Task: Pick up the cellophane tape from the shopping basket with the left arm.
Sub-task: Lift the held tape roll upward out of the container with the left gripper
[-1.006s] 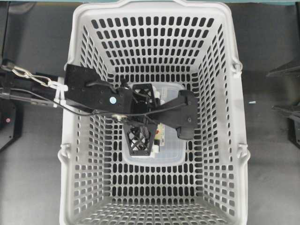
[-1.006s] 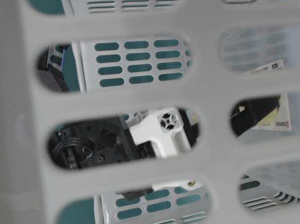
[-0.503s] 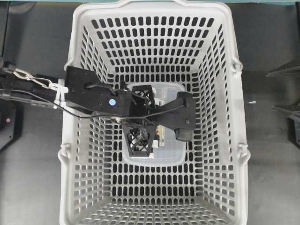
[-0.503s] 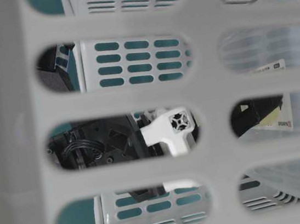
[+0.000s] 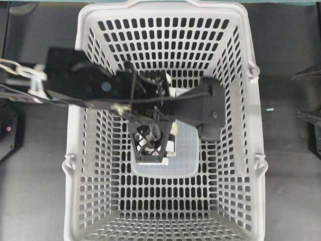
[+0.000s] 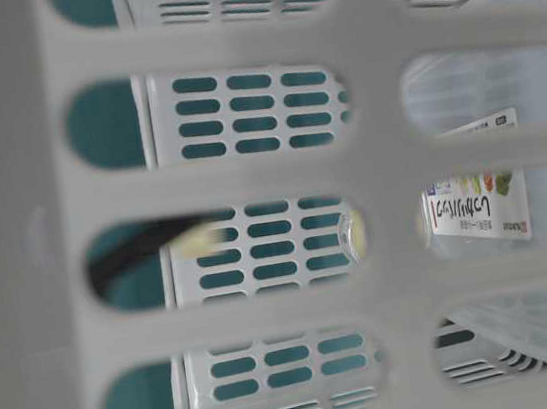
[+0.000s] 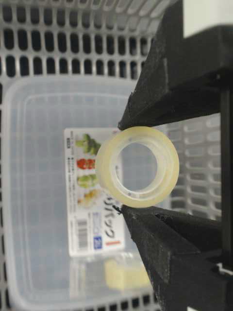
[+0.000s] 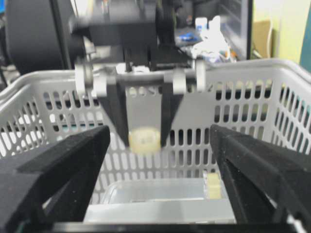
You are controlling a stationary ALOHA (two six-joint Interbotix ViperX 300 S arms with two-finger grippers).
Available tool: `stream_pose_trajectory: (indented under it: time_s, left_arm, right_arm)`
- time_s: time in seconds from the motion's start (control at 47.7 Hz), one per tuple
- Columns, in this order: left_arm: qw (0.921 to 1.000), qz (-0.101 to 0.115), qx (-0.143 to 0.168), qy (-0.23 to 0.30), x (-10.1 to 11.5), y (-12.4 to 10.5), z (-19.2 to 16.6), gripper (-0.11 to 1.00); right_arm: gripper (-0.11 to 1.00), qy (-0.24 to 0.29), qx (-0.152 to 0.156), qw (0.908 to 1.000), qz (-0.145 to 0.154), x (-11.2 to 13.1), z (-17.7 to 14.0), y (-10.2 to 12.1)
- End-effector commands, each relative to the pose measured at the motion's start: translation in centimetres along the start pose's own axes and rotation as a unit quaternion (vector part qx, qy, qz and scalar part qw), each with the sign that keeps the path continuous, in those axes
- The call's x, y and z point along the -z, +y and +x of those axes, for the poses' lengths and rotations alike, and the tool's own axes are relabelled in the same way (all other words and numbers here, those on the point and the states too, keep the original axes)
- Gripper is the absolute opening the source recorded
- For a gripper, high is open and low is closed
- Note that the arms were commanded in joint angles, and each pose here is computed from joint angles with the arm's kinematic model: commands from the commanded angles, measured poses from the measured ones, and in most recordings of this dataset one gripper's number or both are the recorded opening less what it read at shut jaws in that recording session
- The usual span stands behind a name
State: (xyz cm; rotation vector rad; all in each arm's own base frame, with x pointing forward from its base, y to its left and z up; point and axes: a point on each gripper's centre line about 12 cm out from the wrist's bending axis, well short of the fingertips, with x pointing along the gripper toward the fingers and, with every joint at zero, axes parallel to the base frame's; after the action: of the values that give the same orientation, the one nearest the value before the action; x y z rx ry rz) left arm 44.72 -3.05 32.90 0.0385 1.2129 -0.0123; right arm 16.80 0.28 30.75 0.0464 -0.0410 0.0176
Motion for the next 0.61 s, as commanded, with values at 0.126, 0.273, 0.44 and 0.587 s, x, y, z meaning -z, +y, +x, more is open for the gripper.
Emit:
stream_pose_trajectory:
  time_s: [0.126, 0.273, 0.44, 0.587]
  left_arm:
    - [0.9998, -0.003, -0.002, -0.018, -0.9, 0.2, -5.7, 0.5]
    - [0.9999, -0.003, -0.002, -0.009, -0.9, 0.2, -5.4, 0.5]
    - [0.9999, -0.003, -0.002, -0.009, -0.9, 0.2, -5.4, 0.5]
    - [0.9999, -0.005, -0.003, -0.008, -0.9, 0.3, -5.3, 0.5]
  right_arm:
    - [0.8, -0.011, -0.002, 0.9999, 0.002, -0.5, 0.0, 0.1]
    - [0.8, -0.015, -0.002, 0.9999, 0.002, -0.6, 0.0, 0.1]
    - [0.8, -0.016, -0.002, 0.9999, 0.002, -0.6, 0.0, 0.1]
    - [0.8, -0.014, -0.002, 0.9999, 0.002, -0.6, 0.0, 0.1]
